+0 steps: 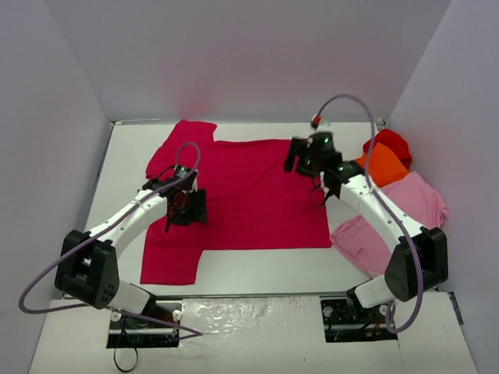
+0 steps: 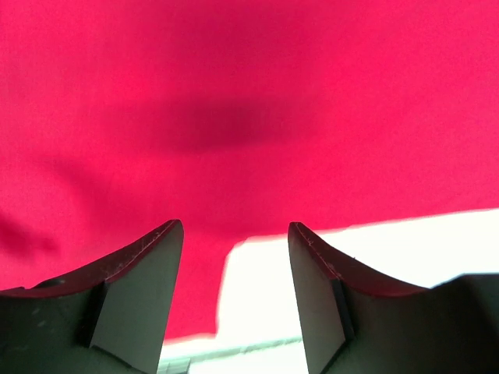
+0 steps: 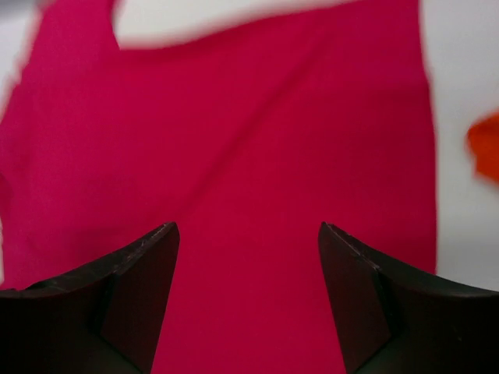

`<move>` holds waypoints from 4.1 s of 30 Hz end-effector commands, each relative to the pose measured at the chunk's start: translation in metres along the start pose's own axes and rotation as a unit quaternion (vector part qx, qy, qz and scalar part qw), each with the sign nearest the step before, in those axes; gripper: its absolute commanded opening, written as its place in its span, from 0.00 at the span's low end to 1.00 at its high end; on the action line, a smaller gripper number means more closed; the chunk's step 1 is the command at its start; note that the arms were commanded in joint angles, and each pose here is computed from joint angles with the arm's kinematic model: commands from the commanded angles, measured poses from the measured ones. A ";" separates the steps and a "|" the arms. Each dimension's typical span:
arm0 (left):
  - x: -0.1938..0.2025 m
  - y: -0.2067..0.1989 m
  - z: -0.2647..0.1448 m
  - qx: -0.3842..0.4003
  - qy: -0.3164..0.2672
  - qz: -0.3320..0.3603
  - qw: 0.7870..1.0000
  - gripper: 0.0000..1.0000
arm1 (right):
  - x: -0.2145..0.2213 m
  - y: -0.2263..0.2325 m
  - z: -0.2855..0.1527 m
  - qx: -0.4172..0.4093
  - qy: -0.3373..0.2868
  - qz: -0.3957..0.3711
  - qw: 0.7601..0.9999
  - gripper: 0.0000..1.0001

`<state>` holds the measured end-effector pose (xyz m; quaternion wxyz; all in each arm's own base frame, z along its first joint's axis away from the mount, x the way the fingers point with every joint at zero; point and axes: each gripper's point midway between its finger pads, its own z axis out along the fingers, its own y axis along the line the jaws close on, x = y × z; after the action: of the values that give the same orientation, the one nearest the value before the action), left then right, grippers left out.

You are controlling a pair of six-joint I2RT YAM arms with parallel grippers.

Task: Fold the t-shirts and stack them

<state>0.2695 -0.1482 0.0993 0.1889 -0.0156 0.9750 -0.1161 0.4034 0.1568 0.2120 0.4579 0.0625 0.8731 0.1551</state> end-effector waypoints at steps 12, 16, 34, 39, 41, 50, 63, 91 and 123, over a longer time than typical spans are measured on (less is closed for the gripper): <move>0.094 0.076 -0.079 -0.144 0.042 -0.116 0.982 0.56 | 0.195 -0.077 -0.080 0.117 0.162 0.012 0.980 0.68; 0.118 0.080 -0.079 -0.145 0.064 -0.143 0.977 0.56 | 0.200 -0.076 -0.077 0.110 0.165 0.012 0.980 0.67; 0.131 0.089 -0.032 -0.193 0.097 -0.195 0.957 0.70 | 0.200 -0.050 -0.075 0.045 0.178 0.001 0.983 0.67; 0.154 0.077 -0.015 -0.167 0.119 -0.217 0.954 0.69 | 0.201 -0.049 -0.082 0.035 0.175 0.007 0.984 0.67; 0.165 0.078 -0.016 -0.167 0.121 -0.229 0.951 0.69 | 0.204 -0.050 -0.083 0.036 0.179 0.007 0.983 0.67; 0.182 0.084 -0.012 -0.185 0.109 -0.237 0.948 0.68 | 0.201 -0.048 -0.086 0.031 0.176 0.006 0.984 0.67; 0.160 0.101 -0.010 -0.259 0.096 -0.196 0.941 0.68 | 0.189 -0.043 -0.087 0.026 0.166 -0.001 0.986 0.66; 0.151 0.095 -0.004 -0.252 0.107 -0.169 0.947 0.00 | 0.172 -0.067 -0.106 0.091 0.124 0.016 0.988 0.36; 0.093 0.064 -0.047 -0.194 0.070 -0.092 0.974 0.00 | 0.252 -0.141 -0.074 0.307 0.173 0.049 0.935 0.55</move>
<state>0.1618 -0.0841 0.0780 0.0901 -0.1513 0.9829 0.0535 0.1964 0.0761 0.0171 0.2279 0.1873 0.9529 -0.0706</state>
